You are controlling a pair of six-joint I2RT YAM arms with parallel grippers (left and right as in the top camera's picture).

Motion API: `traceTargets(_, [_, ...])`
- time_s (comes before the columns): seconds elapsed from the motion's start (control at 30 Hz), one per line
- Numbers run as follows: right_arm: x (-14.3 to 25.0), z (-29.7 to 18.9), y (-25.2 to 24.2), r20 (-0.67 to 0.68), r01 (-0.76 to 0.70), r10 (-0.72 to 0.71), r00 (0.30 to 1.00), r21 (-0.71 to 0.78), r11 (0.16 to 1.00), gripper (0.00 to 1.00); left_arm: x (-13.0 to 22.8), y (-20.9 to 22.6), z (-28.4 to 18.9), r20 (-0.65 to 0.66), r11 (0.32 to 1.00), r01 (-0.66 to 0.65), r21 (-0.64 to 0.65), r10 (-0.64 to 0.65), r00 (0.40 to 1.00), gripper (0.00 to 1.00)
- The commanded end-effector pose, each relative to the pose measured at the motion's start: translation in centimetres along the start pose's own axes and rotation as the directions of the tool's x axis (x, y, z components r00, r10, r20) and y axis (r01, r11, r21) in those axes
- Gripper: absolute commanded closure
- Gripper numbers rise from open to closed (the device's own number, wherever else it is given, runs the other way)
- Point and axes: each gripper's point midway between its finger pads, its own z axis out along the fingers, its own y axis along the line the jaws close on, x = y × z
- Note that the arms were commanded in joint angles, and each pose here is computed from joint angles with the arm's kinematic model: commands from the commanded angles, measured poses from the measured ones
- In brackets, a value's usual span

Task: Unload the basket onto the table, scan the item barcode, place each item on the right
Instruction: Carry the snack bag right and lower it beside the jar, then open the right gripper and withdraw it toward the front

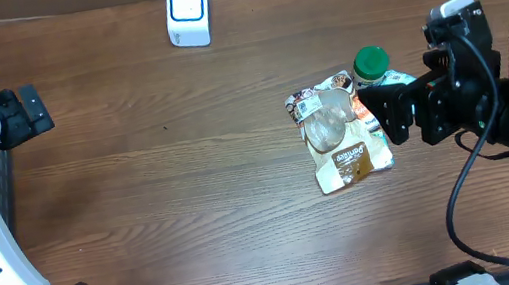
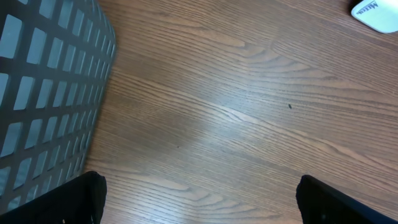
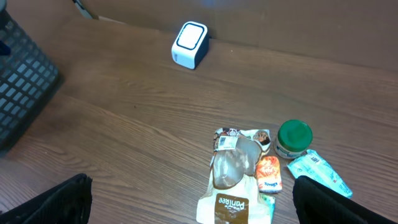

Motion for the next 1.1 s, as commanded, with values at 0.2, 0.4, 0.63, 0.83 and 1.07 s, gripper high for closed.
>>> traceTargets(0.2, [-0.4, 1.5, -0.3, -0.027, -0.015, 0.015, 1.0, -0.005, 1.0, 0.0, -0.2, -0.3, -0.4, 0.014, 1.0, -0.021, 0.007, 0.021, 1.0, 0.0])
traceTargets(0.4, [0.4, 2.6, -0.7, -0.067, -0.026, 0.025, 0.997, -0.005, 1.0, 0.0, -0.2, -0.3, -0.4, 0.014, 1.0, -0.021, 0.007, 0.021, 1.0, 0.0])
traceTargets(0.63, [0.1, 2.4, -1.3, 0.017, 0.016, -0.017, 1.0, 0.034, 0.999, 0.0, -0.2, -0.3, -0.4, 0.014, 1.0, -0.021, 0.007, 0.021, 1.0, 0.0])
traceTargets(0.83, [-1.6, 1.5, -1.1, 0.221, 0.067, -0.076, 0.972, 0.046, 0.997, 0.0, -0.2, -0.3, -0.4, 0.014, 1.0, -0.021, 0.007, 0.021, 1.0, 0.0])
traceTargets(1.07, [0.3, 1.1, -1.3, 0.356, 0.1, -0.119, 0.927, 0.071, 0.992, 0.0, -0.2, -0.3, -0.4, 0.014, 1.0, -0.021, 0.007, 0.021, 1.0, 0.0])
